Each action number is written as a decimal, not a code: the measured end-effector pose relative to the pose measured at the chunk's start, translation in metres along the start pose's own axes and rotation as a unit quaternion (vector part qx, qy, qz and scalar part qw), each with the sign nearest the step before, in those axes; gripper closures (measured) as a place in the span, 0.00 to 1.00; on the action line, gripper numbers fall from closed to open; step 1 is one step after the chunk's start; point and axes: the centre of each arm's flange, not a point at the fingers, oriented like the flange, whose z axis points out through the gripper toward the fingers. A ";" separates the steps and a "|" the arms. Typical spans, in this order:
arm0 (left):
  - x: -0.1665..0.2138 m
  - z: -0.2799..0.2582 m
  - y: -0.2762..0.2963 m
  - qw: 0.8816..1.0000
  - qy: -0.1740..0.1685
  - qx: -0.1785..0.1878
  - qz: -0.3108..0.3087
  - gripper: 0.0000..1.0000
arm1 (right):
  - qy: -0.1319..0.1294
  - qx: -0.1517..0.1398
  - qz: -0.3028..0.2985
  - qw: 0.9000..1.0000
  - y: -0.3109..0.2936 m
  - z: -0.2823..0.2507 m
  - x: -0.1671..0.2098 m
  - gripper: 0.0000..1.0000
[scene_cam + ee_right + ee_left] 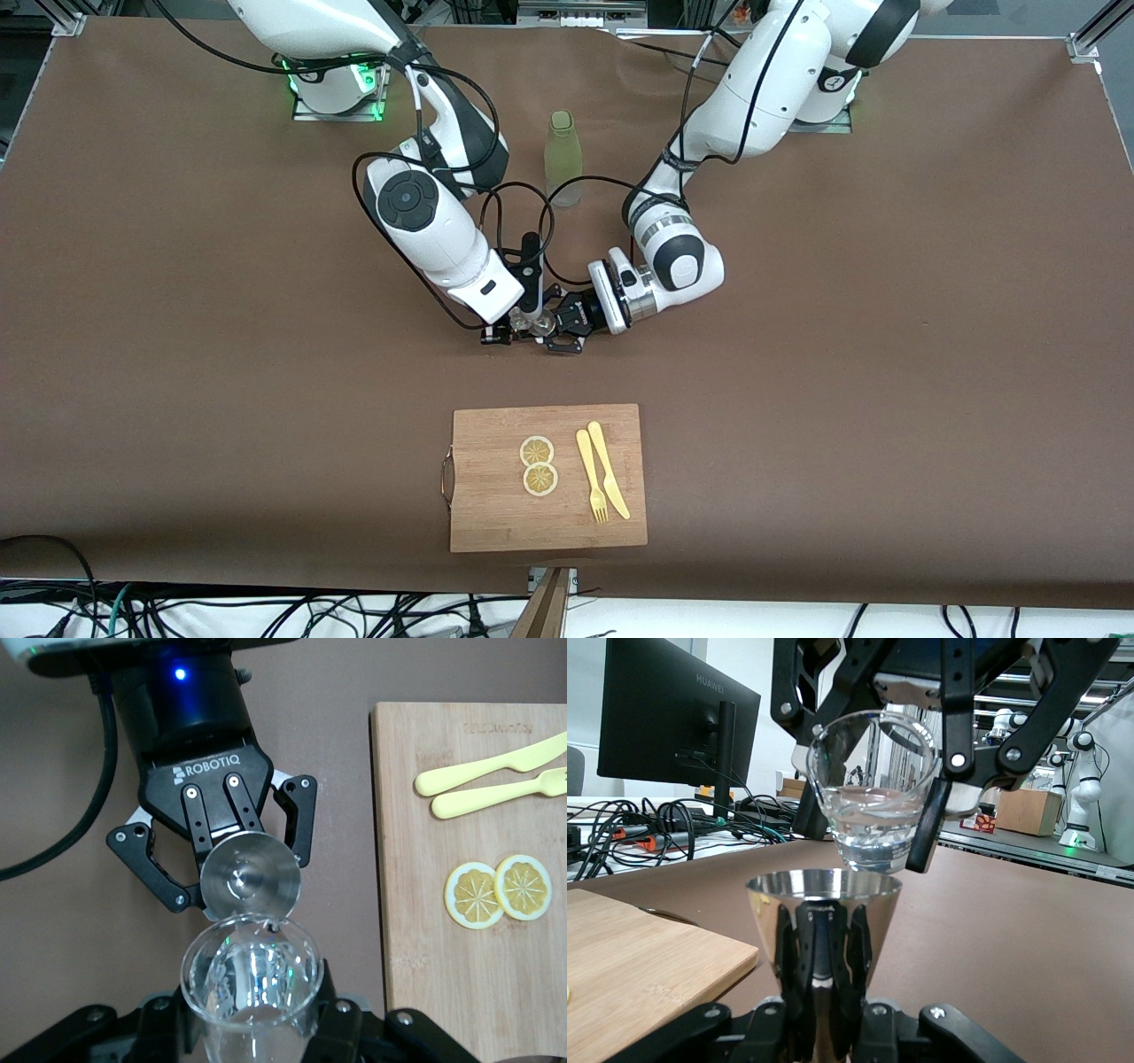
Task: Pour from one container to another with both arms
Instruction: 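Tilt the glass with the right gripper to pour into the jigger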
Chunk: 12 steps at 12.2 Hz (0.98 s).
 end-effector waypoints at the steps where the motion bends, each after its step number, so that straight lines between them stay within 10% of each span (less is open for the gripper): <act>1: 0.000 0.000 0.000 1.000 0.000 0.000 0.000 0.91 | -0.003 -0.002 -0.003 1.000 0.000 0.000 0.000 0.50; 12: 0.000 0.000 0.000 1.000 0.000 0.000 0.000 0.91 | -0.014 -0.006 -0.016 1.000 -0.007 0.003 0.009 0.50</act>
